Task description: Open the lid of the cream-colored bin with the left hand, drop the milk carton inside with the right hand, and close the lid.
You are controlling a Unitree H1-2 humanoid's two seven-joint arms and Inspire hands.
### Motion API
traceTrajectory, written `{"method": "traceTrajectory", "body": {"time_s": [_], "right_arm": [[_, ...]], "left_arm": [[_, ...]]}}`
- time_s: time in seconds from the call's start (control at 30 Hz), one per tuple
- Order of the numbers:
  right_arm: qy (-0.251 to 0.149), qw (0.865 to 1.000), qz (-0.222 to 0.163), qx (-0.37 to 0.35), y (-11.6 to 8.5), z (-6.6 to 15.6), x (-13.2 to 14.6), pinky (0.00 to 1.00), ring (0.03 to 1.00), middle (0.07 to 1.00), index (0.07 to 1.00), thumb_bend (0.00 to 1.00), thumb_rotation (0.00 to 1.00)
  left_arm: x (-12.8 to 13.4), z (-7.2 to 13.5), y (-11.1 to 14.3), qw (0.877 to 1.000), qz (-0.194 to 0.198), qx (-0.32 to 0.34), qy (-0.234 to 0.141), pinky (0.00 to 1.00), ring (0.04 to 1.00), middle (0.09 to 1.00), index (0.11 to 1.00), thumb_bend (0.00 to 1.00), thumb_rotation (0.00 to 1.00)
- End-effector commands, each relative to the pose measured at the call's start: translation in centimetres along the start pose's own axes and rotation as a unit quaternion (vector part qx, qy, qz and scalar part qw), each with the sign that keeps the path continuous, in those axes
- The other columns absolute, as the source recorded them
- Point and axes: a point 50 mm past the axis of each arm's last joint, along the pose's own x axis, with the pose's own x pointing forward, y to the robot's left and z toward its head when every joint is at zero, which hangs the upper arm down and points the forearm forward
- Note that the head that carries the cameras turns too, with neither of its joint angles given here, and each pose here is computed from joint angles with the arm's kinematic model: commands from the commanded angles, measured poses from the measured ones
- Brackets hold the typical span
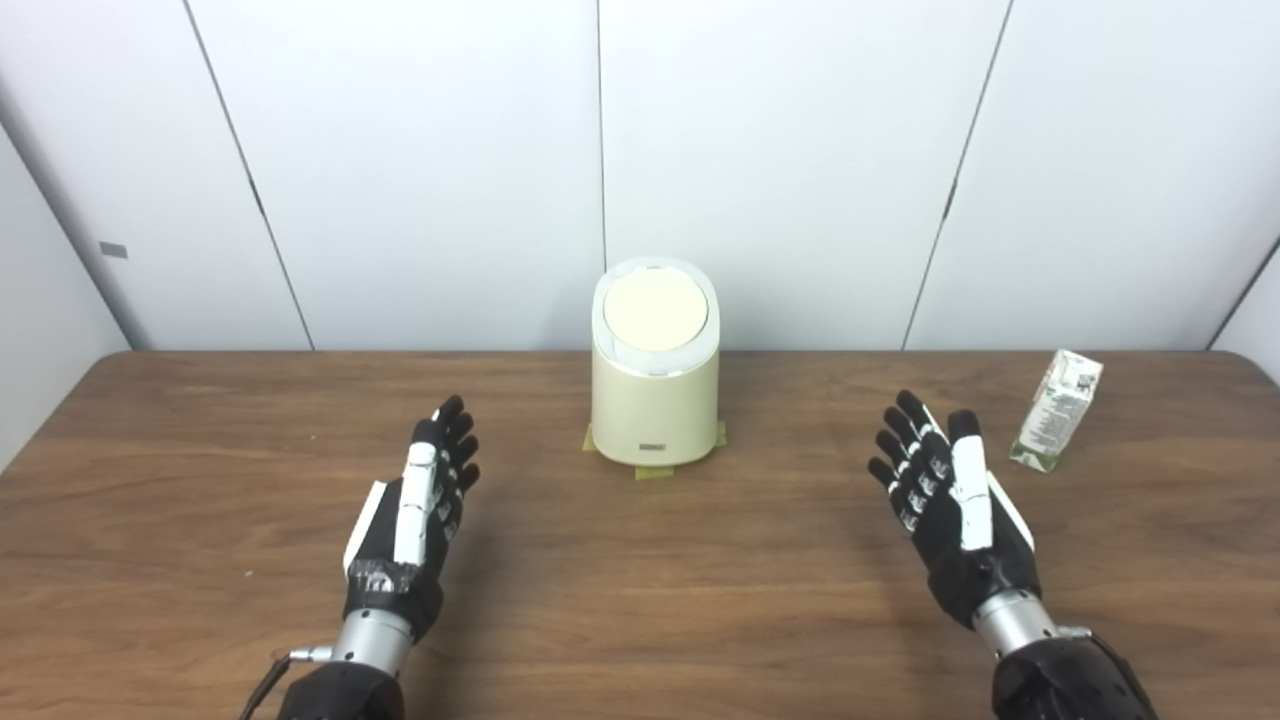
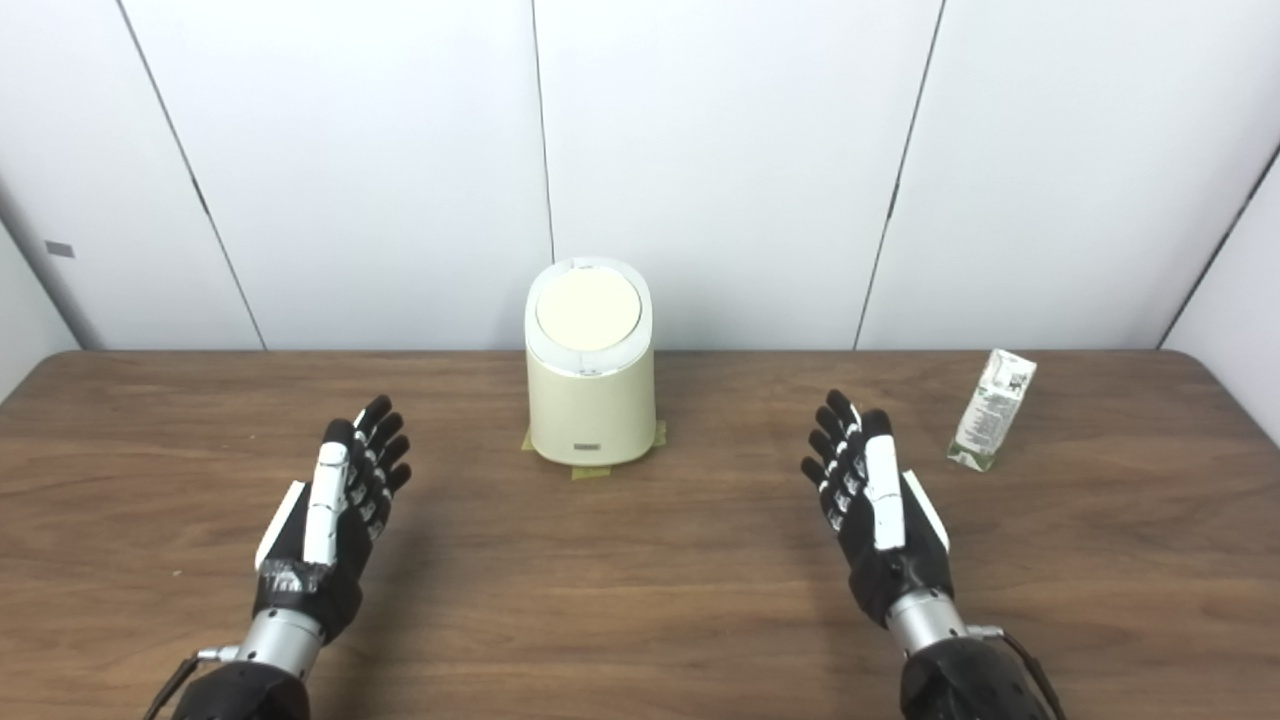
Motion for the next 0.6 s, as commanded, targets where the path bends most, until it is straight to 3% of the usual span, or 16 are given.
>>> {"method": "traceTrajectory", "body": {"time_s": [0.0,0.57], "right_arm": [[-0.036,0.999,0.011,-0.005,0.55,2.07,0.53,0.97,0.995,0.996,0.990,0.72,1.00],[-0.033,0.999,0.012,-0.017,0.61,2.42,0.57,0.96,0.987,0.994,0.993,0.70,0.99]], "left_arm": [[0.62,1.55,-0.36,0.999,-0.014,0.003,-0.030,1.00,1.000,1.000,1.000,0.58,1.00],[0.63,1.50,-0.42,1.000,-0.013,0.001,-0.025,1.00,1.000,1.000,1.000,0.60,1.00]]}}
